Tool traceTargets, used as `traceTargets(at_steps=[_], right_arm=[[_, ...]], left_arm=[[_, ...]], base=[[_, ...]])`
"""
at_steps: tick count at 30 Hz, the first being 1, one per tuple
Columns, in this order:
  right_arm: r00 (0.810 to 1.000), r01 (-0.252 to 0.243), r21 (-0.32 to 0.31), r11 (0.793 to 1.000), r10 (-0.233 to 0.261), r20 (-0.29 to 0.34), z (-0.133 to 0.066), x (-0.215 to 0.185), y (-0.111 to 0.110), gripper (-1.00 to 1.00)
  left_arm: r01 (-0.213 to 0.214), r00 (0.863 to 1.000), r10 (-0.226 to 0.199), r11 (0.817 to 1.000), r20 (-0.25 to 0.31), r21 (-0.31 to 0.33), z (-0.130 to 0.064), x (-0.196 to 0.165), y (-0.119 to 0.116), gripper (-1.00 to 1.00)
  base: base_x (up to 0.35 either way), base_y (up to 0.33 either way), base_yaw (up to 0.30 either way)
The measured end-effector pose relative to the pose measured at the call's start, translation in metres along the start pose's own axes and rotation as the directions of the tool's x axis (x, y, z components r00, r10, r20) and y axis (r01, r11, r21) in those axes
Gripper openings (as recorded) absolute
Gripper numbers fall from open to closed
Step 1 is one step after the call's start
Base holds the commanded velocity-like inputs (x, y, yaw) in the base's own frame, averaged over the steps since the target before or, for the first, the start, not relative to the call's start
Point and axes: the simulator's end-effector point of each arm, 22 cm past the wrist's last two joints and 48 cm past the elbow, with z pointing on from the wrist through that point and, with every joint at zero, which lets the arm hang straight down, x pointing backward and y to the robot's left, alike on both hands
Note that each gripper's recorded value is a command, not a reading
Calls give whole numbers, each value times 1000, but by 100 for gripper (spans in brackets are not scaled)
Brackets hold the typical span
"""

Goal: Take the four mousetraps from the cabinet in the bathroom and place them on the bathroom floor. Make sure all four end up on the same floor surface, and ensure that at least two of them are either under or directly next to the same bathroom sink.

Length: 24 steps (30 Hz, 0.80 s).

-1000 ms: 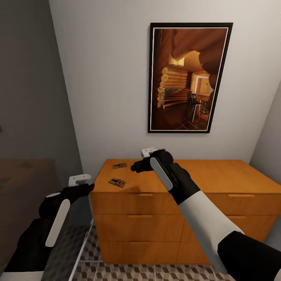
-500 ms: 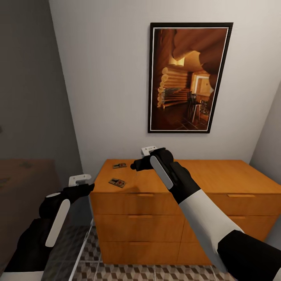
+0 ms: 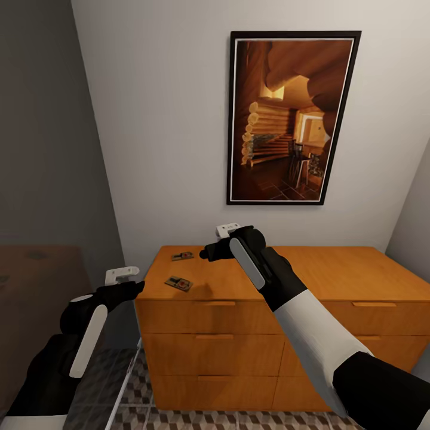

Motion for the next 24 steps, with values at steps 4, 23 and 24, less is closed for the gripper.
traceTargets(at_steps=[4,23,24], right_arm=[[1000,0,0,1000,0,0,0,0,0,100],[1000,0,-2,1000,0,1,0,-1,0,100],[1000,0,-2,1000,0,2,-1,-2,0,100]], left_arm=[[0,1000,0,1000,0,0,0,0,0,100],[2,1000,-2,1000,0,1,0,0,0,100],[2,1000,-2,1000,0,1,0,0,-1,100]], base=[[10,0,0],[2,0,0],[0,0,0]])
